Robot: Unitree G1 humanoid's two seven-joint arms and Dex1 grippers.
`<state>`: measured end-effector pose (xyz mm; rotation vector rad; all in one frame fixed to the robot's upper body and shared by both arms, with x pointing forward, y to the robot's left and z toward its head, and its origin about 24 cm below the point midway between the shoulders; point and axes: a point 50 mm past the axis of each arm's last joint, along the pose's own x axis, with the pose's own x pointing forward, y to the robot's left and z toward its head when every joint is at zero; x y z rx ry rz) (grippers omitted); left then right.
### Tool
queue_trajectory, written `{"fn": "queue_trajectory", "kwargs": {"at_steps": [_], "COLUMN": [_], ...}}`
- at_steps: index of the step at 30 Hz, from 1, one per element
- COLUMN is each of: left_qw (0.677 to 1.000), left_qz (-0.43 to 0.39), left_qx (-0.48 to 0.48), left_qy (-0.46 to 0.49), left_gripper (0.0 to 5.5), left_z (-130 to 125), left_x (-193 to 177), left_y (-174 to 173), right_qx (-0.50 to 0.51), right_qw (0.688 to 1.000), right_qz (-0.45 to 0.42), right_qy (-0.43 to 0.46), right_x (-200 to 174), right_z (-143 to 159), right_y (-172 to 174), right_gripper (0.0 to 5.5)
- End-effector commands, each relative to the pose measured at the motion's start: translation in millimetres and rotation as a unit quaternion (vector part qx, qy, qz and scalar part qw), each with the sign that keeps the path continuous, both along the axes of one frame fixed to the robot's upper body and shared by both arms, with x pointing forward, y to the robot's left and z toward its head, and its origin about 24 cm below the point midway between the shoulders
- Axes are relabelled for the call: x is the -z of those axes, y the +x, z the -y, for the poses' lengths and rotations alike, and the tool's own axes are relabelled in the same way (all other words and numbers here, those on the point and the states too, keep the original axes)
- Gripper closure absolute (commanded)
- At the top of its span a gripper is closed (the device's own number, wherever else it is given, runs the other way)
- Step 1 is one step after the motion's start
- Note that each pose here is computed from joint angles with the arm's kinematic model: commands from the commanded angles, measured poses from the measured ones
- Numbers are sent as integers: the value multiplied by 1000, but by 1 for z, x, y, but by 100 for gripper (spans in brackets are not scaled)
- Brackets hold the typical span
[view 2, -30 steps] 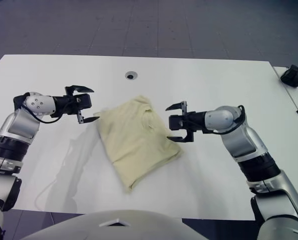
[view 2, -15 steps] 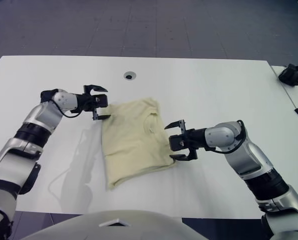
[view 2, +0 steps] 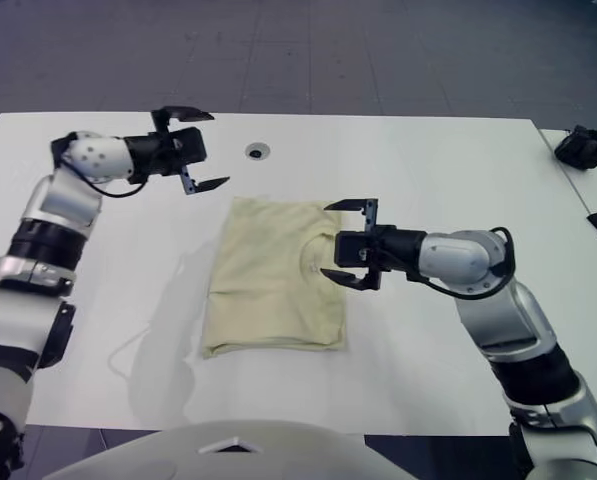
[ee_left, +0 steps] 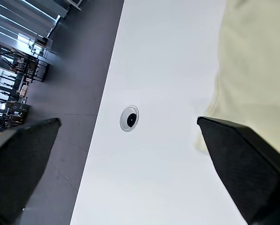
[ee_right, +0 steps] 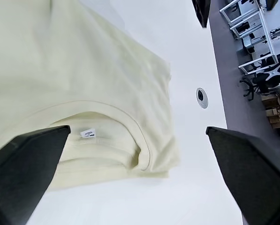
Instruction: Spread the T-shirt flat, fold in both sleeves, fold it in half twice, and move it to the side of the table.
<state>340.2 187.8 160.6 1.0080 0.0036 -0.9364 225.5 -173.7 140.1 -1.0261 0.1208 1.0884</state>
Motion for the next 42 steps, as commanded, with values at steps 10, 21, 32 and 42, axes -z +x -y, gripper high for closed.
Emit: {"fn": "queue_trajectory", "kwargs": {"at_steps": [10, 21, 32, 42], "left_qw": [915, 962, 969, 966], "left_qz": [-367, -228, -183, -173], "left_qx": [88, 52, 65, 80], "left_qy": [141, 139, 152, 174], "left_gripper": [10, 10, 79, 250], "left_z": [-35, -5, 14, 15], "left_x": [32, 68, 88, 96], "left_y": [-213, -210, -197, -191], "right_qx": [13, -23, -37, -29], "right_qw": [965, 983, 984, 987], "right_qz": [-238, -126, -112, -86], "right_qy": [-108, -132, -132, -132], "right_x": [8, 45, 65, 85], "right_z": [29, 15, 4, 4], "right_y": [-113, -109, -106, -88], "right_gripper": [11, 11, 77, 238]}}
